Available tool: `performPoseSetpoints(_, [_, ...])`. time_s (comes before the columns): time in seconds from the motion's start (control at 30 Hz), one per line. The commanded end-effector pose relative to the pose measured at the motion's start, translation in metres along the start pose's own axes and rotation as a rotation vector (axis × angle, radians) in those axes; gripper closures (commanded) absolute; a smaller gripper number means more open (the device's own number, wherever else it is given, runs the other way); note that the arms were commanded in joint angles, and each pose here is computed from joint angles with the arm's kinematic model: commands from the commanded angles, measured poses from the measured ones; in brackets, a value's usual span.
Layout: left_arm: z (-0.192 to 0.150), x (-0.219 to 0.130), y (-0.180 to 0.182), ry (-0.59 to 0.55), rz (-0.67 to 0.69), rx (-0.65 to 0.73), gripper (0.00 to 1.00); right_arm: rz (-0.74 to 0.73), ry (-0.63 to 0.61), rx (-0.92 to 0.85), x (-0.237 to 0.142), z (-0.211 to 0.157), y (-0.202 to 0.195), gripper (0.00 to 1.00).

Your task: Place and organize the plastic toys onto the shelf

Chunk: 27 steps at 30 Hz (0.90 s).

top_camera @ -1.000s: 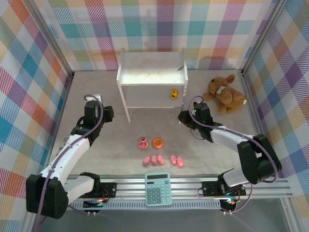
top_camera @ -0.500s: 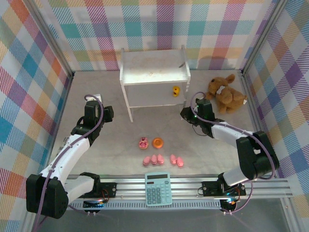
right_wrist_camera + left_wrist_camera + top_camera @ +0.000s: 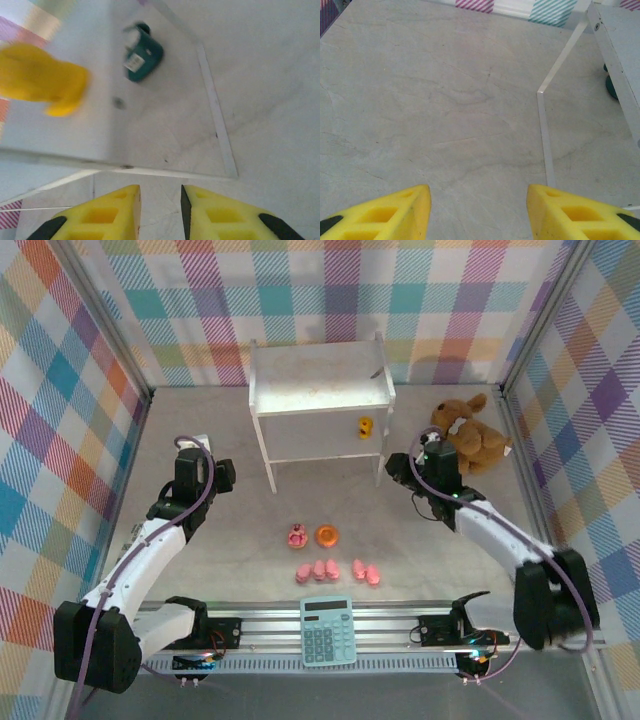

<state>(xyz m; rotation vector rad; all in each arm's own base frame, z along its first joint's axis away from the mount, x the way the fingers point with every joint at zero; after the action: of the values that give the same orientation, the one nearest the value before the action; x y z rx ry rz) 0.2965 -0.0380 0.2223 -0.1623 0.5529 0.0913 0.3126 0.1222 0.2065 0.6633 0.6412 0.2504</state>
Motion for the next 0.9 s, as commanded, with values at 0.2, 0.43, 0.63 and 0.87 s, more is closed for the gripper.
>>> performPoseSetpoints(0.2, [0.007, -0.007, -0.001, -0.032, -0.014, -0.011, 0.47, -0.063, -0.074, -0.651, -0.079, -0.006, 0.058, 0.72])
performPoseSetpoints(0.43, [0.014, -0.013, -0.002, -0.042, -0.020, -0.017, 0.47, -0.121, -0.118, -1.242, -0.073, -0.061, 0.126, 0.73])
performPoseSetpoints(0.63, [0.021, -0.026, 0.000, -0.062, -0.017, -0.017, 0.47, -0.244, -0.220, -1.446, -0.034, -0.087, 0.153, 0.77])
performPoseSetpoints(0.87, [0.027, -0.036, 0.002, -0.072, -0.006, -0.007, 0.47, -0.368, -0.397, -1.509, -0.001, -0.089, 0.174, 0.79])
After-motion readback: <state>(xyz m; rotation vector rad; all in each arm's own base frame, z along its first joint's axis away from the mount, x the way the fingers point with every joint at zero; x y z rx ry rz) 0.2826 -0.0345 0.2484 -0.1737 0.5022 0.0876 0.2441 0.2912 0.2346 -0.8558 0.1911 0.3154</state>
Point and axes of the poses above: each hand's point on the last joint's axis, 136 mm out from that joint toward the fingers, its own x axis out along the fingers, its own y axis along the line the jaws close on, z = x × y, the point moved 6 cm from there along -x, back along the fingers
